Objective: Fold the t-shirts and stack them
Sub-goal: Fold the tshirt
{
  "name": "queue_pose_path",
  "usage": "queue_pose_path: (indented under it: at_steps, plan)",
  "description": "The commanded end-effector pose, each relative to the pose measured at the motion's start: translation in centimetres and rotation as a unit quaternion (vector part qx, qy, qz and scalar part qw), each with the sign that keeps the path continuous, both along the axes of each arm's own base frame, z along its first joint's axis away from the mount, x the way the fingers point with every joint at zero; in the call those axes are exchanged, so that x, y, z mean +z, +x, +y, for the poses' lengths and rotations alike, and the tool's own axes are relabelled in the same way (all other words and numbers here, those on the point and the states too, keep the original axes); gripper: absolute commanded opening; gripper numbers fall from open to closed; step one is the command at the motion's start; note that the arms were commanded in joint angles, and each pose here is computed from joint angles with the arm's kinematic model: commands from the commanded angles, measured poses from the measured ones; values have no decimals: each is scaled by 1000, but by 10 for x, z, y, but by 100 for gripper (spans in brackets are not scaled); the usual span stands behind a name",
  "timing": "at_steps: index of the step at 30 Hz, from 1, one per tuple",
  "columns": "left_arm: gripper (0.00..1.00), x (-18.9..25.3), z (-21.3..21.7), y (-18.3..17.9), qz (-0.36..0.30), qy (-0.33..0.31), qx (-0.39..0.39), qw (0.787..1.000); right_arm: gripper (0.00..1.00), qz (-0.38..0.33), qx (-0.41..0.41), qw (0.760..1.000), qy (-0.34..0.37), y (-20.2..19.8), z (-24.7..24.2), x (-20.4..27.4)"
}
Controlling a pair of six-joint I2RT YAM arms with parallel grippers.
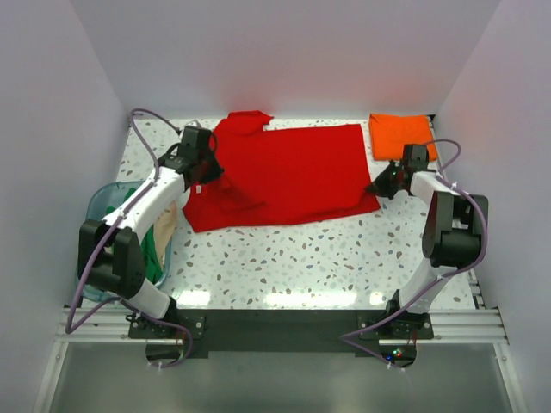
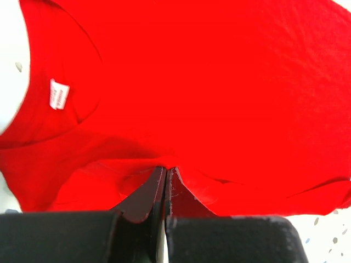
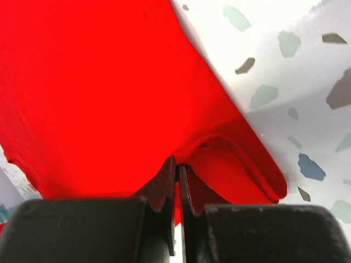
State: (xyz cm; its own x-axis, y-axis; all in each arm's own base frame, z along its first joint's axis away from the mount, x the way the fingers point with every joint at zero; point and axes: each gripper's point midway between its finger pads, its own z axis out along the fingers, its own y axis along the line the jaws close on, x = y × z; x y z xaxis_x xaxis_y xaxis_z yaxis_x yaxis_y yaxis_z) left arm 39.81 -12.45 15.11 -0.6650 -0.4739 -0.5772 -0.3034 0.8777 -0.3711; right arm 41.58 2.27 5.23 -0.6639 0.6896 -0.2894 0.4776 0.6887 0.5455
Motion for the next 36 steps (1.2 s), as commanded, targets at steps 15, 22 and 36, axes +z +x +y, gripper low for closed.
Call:
queue_pose_path:
  at_steps: [15,22,36]
  plan:
    - [0,22,30,32,-35,-7,23,999,0,-38,-3,999,19,36,1,19]
    - [0,17,40,32,-28,-4,30,999,0,-45,-10,999,20,36,-1,20]
    - [0,14,48,37,-28,-17,39,999,0,-76,-28,996,48,42,-5,26]
